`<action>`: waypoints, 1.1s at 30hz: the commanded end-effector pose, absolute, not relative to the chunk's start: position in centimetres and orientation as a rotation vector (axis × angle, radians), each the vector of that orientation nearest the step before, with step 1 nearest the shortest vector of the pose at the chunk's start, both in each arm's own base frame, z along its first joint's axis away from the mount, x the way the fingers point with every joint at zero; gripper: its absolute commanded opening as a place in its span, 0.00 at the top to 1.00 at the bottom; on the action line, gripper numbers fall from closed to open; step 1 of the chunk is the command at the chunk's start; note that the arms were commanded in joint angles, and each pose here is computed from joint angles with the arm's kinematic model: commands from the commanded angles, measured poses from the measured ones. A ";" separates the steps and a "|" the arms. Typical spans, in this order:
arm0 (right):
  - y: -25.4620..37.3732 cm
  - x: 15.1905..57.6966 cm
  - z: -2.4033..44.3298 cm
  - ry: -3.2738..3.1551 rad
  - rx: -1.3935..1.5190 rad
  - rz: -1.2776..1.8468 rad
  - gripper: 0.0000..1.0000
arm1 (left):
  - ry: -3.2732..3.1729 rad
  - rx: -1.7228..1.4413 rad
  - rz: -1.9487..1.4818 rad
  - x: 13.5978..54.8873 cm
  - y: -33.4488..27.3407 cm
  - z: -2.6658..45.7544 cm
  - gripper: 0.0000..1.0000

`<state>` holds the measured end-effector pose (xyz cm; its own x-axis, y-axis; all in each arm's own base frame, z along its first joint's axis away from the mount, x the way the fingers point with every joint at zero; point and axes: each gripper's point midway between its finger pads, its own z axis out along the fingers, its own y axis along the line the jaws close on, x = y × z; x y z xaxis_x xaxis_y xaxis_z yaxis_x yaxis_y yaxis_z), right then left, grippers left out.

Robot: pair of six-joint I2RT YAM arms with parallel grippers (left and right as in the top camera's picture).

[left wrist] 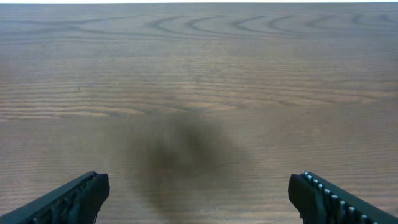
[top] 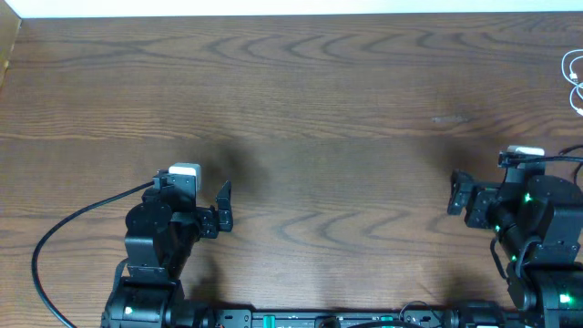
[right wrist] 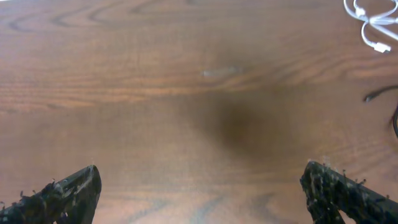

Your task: Untangle cables

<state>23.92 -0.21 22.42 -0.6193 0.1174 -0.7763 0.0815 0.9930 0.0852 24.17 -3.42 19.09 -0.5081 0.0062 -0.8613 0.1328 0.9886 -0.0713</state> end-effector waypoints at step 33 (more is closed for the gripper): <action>-0.2 20.9 19.2 2.420 0.156 0.039 0.01 | 2.077 0.090 -0.151 24.2 -3.3 20.0 0.02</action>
<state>20.97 -0.20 19.34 -0.7436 0.1230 -0.6572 0.0990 0.9923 0.0738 24.17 -3.38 19.08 -0.5086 0.0062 -0.8610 0.1305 0.9890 -0.0700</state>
